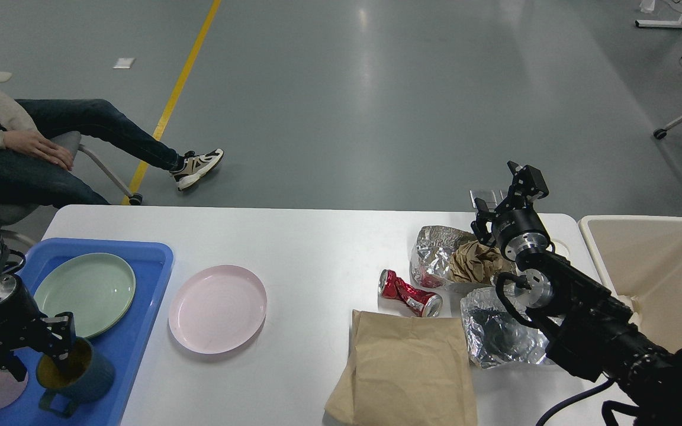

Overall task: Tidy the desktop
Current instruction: 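Carry the mug onto the blue tray and release it, then lift the left gripper and move it to the pink plate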

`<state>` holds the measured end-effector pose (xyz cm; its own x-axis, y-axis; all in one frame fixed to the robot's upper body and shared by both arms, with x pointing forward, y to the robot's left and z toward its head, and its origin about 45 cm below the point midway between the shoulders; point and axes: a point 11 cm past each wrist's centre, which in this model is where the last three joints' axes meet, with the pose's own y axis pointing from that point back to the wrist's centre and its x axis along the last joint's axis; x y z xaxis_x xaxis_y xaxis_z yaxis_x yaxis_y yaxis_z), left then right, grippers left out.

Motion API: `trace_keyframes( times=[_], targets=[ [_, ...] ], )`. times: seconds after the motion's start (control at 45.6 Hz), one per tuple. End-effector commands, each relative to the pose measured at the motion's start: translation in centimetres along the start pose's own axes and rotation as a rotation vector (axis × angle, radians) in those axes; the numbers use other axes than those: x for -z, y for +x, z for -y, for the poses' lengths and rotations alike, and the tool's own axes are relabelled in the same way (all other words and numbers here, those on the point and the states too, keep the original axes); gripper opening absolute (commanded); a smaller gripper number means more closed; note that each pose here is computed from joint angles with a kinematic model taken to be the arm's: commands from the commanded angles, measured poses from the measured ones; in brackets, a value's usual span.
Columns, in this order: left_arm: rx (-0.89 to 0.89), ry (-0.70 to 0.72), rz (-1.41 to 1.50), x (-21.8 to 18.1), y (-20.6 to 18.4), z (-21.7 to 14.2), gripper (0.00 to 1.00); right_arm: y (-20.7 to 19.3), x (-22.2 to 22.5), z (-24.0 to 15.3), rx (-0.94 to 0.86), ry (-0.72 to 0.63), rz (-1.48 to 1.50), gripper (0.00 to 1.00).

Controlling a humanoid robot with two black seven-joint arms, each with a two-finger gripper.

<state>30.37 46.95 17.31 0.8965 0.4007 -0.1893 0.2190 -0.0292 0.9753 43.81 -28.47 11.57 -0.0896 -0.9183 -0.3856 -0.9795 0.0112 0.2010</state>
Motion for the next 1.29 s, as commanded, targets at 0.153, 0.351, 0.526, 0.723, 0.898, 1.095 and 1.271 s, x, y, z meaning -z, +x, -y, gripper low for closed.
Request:
trace_keyframes(
  times=[0.153, 0.351, 0.526, 0.723, 0.898, 1.095, 1.271],
  targets=[
    [-0.063, 0.042, -0.001, 0.9, 1.2, -3.2, 0.85, 0.0, 0.0, 0.0, 0.0, 0.0, 0.0, 1.0],
    [-0.145, -0.021, 0.004, -0.9, 2.6, -6.7, 0.88, 0.0, 0.0, 0.0, 0.0, 0.0, 0.0, 1.0],
    [-0.156, -0.059, 0.079, -4.8, 2.7, -8.1, 0.89, 0.0, 0.0, 0.0, 0.0, 0.0, 0.0, 1.0],
    [-0.137, -0.046, 0.155, -8.2, 1.5, -9.7, 0.9, 0.0, 0.0, 0.0, 0.0, 0.0, 0.0, 1.0],
    [-0.167, -0.031, 0.231, -11.0, 1.2, -9.9, 0.9, 0.0, 0.0, 0.0, 0.0, 0.0, 0.0, 1.0],
    [-0.236, -0.145, 0.294, -15.2, 1.3, -4.7, 0.9, 0.0, 0.0, 0.0, 0.0, 0.0, 0.0, 1.0],
    [-0.186, -0.209, 0.312, -18.0, 0.0, -1.6, 0.89, 0.0, 0.0, 0.0, 0.0, 0.0, 0.0, 1.0]
  ],
)
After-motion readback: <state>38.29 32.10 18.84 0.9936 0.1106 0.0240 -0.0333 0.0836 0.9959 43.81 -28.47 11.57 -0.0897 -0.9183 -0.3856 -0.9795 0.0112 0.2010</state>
